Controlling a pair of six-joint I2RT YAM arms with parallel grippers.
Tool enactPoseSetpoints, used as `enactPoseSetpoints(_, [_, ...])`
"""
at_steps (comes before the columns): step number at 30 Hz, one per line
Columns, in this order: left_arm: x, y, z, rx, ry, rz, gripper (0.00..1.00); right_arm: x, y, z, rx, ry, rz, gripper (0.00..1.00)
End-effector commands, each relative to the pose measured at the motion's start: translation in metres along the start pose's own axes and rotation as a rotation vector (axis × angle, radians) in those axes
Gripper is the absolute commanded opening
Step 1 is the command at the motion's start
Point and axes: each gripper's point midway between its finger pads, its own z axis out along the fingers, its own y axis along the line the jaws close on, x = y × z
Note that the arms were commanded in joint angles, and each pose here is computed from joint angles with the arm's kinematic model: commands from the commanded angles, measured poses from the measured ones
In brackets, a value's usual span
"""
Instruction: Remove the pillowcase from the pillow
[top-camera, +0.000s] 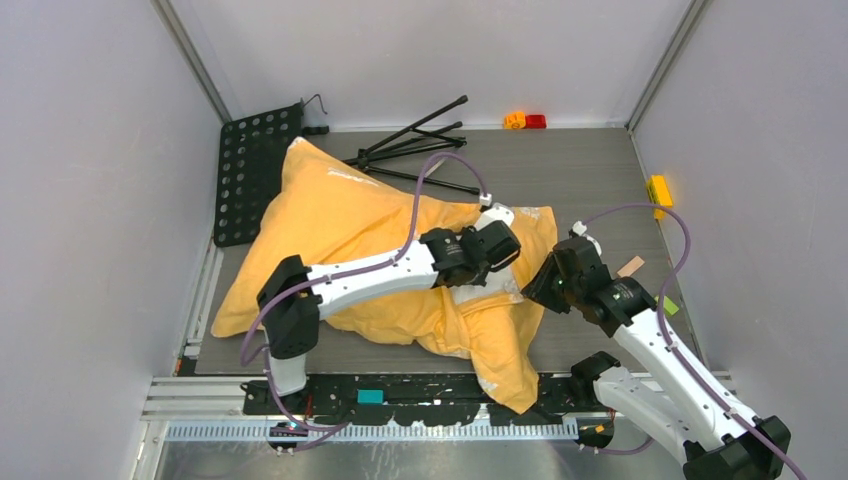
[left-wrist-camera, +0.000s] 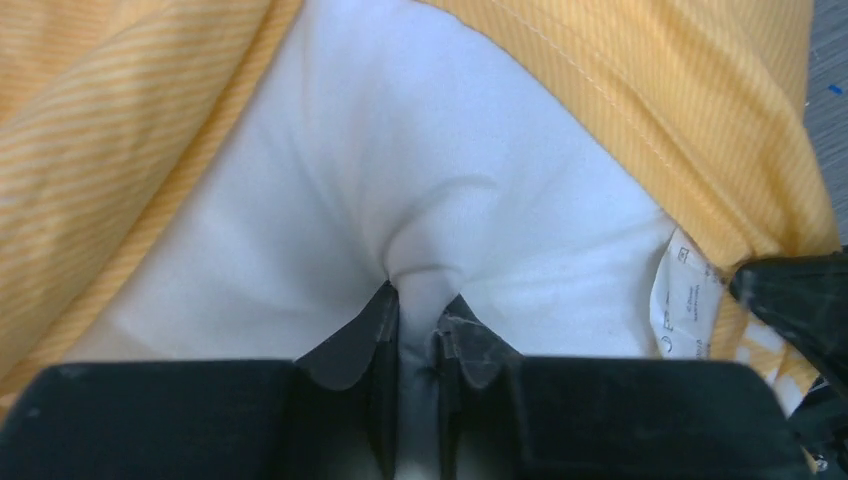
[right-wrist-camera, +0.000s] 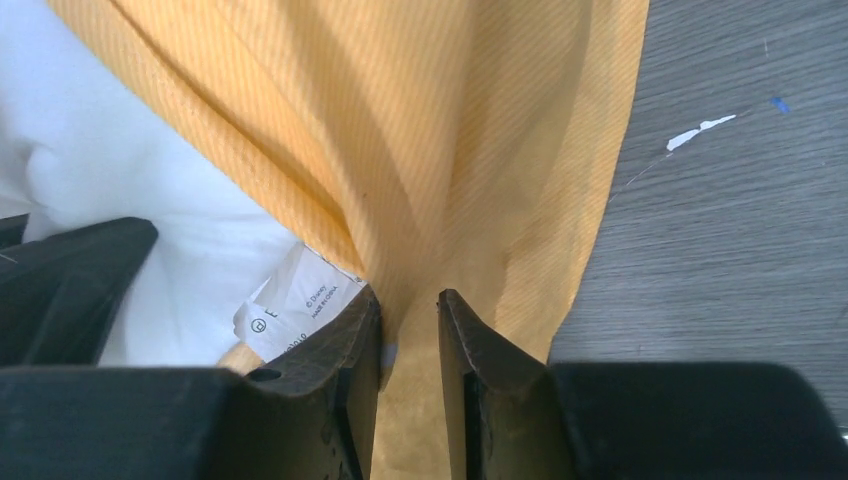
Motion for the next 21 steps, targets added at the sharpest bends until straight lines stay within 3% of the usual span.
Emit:
enactPoseSetpoints(1, [0.003,0.063,0.001,-0.173,-0.013,-0.065,0.07,0.004,-0.009,-0.004,0.04,0.013,0.017,0.3])
enactPoseSetpoints(3, [-0.004,0.094,0.004,-0.201,-0.005,-0.12,0.01,0.007,-0.013,-0.003,0.056,0.023,0.021,0.28])
enactPoseSetpoints(6, [-0.015,0.128,-0.003,-0.217,-0.025,-0.176,0.0,0.008,-0.016,0.002,0.083,0.032,0.041,0.24])
enactPoseSetpoints(8, [-0.023,0.148,-0.013,-0.225,-0.054,-0.227,0.0,0.008,-0.02,0.006,0.11,0.028,0.057,0.16])
enactPoseSetpoints(10, [-0.029,0.163,-0.024,-0.216,-0.084,-0.278,0.0,0.008,-0.023,0.01,0.135,0.029,0.068,0.01])
enactPoseSetpoints(11, [-0.03,0.169,-0.029,-0.211,-0.098,-0.298,0.0,0.009,-0.024,0.011,0.141,0.031,0.065,0.0])
enactPoseSetpoints(16, [-0.034,0.19,-0.046,-0.204,-0.141,-0.352,0.0,-0.004,-0.036,0.009,0.213,-0.034,0.057,0.01])
enactPoseSetpoints(19, [-0.031,0.189,-0.045,-0.184,-0.135,-0.344,0.0,-0.016,-0.036,0.004,0.242,-0.081,0.075,0.06])
enactPoseSetpoints(21, [-0.029,0.181,-0.042,-0.142,-0.125,-0.34,0.0,-0.02,-0.024,0.001,0.194,-0.069,0.03,0.2])
